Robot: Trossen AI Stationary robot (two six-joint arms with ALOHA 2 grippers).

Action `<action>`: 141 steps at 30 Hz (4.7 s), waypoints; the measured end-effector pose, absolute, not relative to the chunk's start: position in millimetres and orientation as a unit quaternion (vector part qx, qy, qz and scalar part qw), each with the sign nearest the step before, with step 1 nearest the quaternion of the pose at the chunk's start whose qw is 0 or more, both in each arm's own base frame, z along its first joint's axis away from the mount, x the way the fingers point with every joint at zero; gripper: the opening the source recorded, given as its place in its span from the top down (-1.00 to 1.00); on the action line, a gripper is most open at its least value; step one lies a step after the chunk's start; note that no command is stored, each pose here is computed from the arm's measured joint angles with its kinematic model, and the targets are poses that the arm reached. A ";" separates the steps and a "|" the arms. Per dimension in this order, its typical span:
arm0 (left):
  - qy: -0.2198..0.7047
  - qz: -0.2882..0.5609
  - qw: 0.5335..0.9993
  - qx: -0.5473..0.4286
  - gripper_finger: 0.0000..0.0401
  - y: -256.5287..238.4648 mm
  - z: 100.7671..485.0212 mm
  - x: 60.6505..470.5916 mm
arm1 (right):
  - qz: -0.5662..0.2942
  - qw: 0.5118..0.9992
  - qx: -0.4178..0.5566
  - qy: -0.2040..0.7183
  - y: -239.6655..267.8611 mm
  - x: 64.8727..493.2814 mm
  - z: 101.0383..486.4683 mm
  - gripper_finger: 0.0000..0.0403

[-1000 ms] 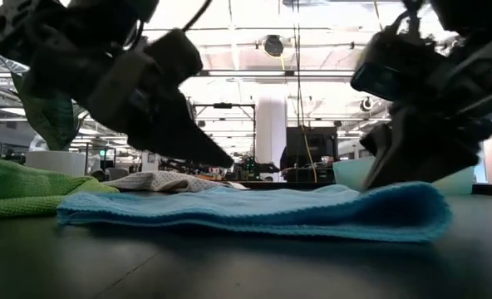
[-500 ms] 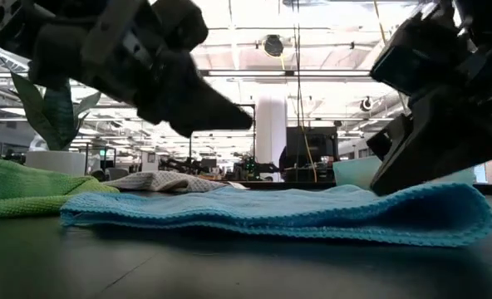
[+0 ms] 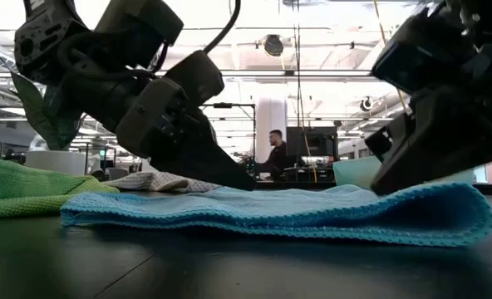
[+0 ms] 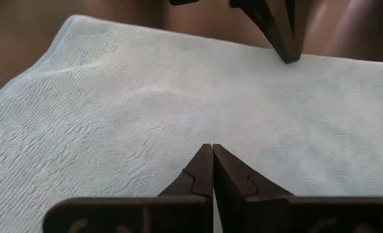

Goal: Fold microfiber towels
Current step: Fold the blue microfiber cloth

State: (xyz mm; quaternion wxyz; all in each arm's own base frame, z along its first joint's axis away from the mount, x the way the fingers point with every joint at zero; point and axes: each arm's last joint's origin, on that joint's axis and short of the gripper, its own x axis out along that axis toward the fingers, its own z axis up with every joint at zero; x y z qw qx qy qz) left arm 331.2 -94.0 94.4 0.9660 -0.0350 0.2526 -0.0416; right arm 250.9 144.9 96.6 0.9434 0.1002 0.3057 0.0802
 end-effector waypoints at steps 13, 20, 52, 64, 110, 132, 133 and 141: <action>0.254 -0.045 0.965 -0.053 0.98 -99.0 106.6 327.7 | 0.108 0.945 0.088 0.295 156.8 248.2 88.7 1.00; 0.212 -0.066 0.974 -0.043 0.94 -107.5 119.8 327.5 | 0.091 0.955 0.088 0.269 154.8 251.9 92.8 1.00; 0.309 0.052 0.948 -0.052 0.92 -78.5 91.1 325.3 | 0.209 0.920 0.099 0.317 218.9 291.4 80.1 1.00; 0.305 0.026 0.949 -0.076 0.95 -88.5 103.0 320.7 | 0.231 0.921 0.060 0.307 219.3 277.6 119.6 1.00; 0.265 0.035 0.963 -0.046 0.97 -97.2 116.9 320.7 | 0.062 0.971 0.067 0.222 174.7 264.1 105.3 1.00; 0.166 -0.264 0.927 0.206 0.58 -213.0 127.7 267.7 | 0.078 0.971 0.047 0.220 183.6 260.8 103.5 0.64; 0.165 -0.276 0.923 0.212 0.49 -216.3 127.2 264.8 | 0.077 0.971 0.051 0.219 183.6 260.9 103.7 0.62; 0.201 -0.266 0.907 0.258 0.03 -223.9 104.6 263.6 | 0.078 0.974 0.063 0.205 183.7 262.6 106.7 0.54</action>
